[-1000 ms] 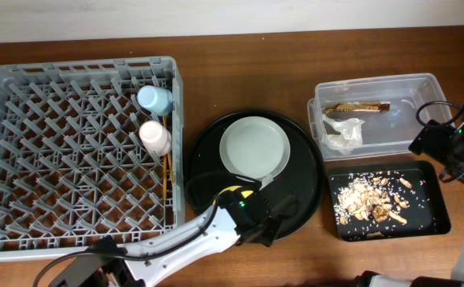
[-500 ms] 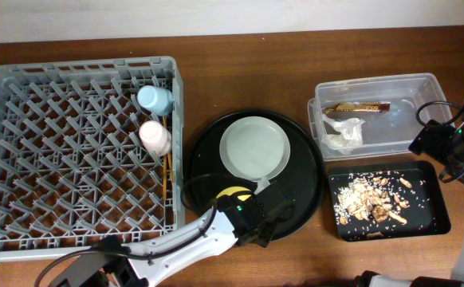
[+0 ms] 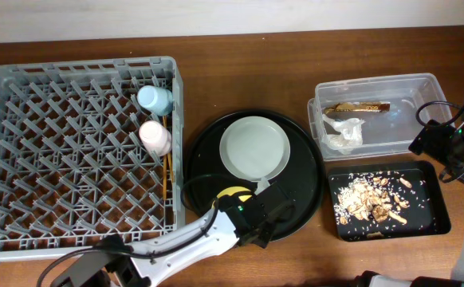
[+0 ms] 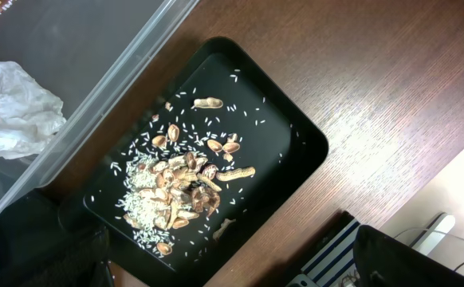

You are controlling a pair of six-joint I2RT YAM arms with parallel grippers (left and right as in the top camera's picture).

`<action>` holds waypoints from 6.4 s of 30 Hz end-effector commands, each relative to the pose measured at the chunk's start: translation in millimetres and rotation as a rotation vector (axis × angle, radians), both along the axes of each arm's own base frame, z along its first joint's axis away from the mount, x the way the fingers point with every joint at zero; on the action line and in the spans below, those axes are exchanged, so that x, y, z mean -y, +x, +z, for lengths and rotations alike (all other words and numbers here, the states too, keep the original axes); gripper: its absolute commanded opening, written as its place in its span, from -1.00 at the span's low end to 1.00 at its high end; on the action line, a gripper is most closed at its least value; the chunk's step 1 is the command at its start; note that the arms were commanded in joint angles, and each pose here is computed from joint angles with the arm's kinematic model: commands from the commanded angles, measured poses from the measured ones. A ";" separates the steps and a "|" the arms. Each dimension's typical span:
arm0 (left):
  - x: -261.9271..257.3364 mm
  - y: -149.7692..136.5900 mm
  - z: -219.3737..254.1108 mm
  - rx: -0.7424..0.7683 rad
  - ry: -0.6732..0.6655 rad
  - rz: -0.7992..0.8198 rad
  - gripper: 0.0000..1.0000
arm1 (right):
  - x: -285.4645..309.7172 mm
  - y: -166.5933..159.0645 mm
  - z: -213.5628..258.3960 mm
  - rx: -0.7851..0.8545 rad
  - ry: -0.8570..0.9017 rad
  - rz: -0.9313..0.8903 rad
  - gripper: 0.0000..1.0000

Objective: Sort waste into correct bins and load items into the dishwasher rack
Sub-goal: 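Lift the yellow bowl and lower it into the rack's front right corner, then move the left gripper to the white plate and grasp its edge, then lift the white plate and stand it upright at the rack's back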

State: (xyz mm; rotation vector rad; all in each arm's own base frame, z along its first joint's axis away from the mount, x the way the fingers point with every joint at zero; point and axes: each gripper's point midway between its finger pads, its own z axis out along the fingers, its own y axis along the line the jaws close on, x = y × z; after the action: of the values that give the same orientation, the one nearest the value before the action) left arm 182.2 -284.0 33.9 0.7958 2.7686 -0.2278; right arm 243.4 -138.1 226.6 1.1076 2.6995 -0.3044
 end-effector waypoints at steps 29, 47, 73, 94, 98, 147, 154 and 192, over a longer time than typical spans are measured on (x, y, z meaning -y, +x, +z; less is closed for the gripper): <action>-154.3 70.5 243.8 -0.146 -1.173 0.091 -1.00 | 3.6 -0.9 1.6 -0.004 -0.014 -0.012 0.97; -234.0 83.6 143.8 -0.116 -1.293 0.490 -1.00 | 3.6 -0.9 1.6 -0.004 -0.014 -0.012 0.97; -304.7 83.3 134.5 -0.179 -0.982 0.722 0.06 | 3.6 -0.9 1.6 -0.004 -0.014 -0.012 0.97; -113.2 169.3 193.5 0.259 -0.219 0.451 0.89 | 3.6 -0.9 1.6 -0.004 -0.014 -0.012 0.98; -94.1 188.1 131.2 0.170 -0.123 0.432 0.98 | 3.6 -0.9 1.6 -0.004 -0.014 -0.012 0.98; -291.9 212.8 302.7 0.811 0.834 0.684 -1.00 | 3.6 -0.9 1.6 -0.004 -0.014 -0.012 0.97; -348.9 234.4 261.2 0.665 0.977 0.732 -1.00 | 3.6 -0.9 1.6 -0.004 -0.014 -0.012 0.97; -241.6 307.7 287.7 0.588 -0.181 0.640 0.99 | 3.5 -0.9 1.6 -0.004 -0.014 -0.012 0.97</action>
State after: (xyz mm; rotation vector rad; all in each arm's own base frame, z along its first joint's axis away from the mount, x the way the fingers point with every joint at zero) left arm 492.4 22.9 262.1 -0.0714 2.3421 0.6238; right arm 243.5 -138.1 226.4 1.1073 2.7005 -0.3046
